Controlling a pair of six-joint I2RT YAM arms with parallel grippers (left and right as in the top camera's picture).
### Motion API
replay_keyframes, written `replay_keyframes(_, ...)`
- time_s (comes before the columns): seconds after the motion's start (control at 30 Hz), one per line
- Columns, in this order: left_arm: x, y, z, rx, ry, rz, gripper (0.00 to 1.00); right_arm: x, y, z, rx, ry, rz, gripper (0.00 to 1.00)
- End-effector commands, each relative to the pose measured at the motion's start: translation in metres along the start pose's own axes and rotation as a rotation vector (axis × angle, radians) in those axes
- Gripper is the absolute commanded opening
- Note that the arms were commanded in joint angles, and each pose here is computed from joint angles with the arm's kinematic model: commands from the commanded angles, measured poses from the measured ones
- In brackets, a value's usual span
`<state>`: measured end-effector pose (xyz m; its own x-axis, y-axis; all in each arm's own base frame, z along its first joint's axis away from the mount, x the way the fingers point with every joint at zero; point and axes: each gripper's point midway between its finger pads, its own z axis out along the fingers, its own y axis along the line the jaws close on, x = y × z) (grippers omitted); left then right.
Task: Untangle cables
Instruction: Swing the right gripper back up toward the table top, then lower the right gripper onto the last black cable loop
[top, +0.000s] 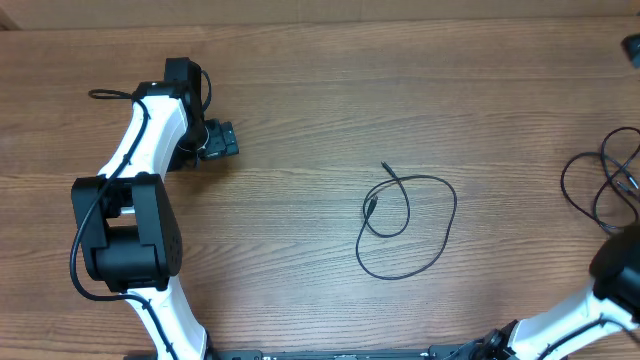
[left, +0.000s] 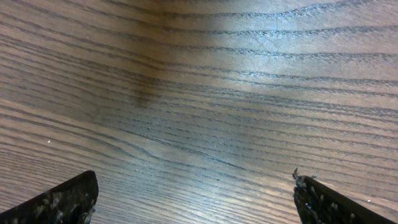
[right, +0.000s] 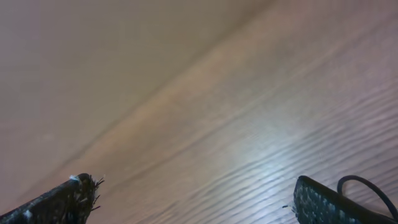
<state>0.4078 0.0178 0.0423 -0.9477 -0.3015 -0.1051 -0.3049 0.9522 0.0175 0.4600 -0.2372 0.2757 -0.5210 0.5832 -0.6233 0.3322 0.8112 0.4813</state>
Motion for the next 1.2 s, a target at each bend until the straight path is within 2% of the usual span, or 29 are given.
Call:
replay_keyframes(0.0,0.000,0.002,0.002,-0.010,0.002,-0.012,0.99,-0.009,0.045,-0.041,-0.062,-0.062,-0.074,1.00)
replay_keyframes(0.23,0.000,0.002,0.002,-0.010,0.002,-0.012,1.00,0.027,0.106,-0.069,-0.151,0.026,-0.104,1.00)
replay_keyframes(0.43,0.000,0.002,0.002,-0.010,0.002,-0.012,1.00,0.091,0.147,-0.061,-0.195,0.248,-0.106,1.00)
replay_keyframes(0.57,0.000,0.002,0.002,-0.010,0.002,-0.012,0.99,0.133,0.169,-0.061,-0.219,0.373,-0.249,1.00)
replay_keyframes(0.77,0.000,0.002,0.002,-0.010,0.002,-0.012,1.00,0.175,0.170,-0.061,-0.084,0.504,-0.353,1.00)
replay_keyframes(1.17,0.000,0.002,0.002,-0.010,0.002,-0.012,1.00,0.272,0.165,-0.045,-0.057,0.799,-0.387,1.00)
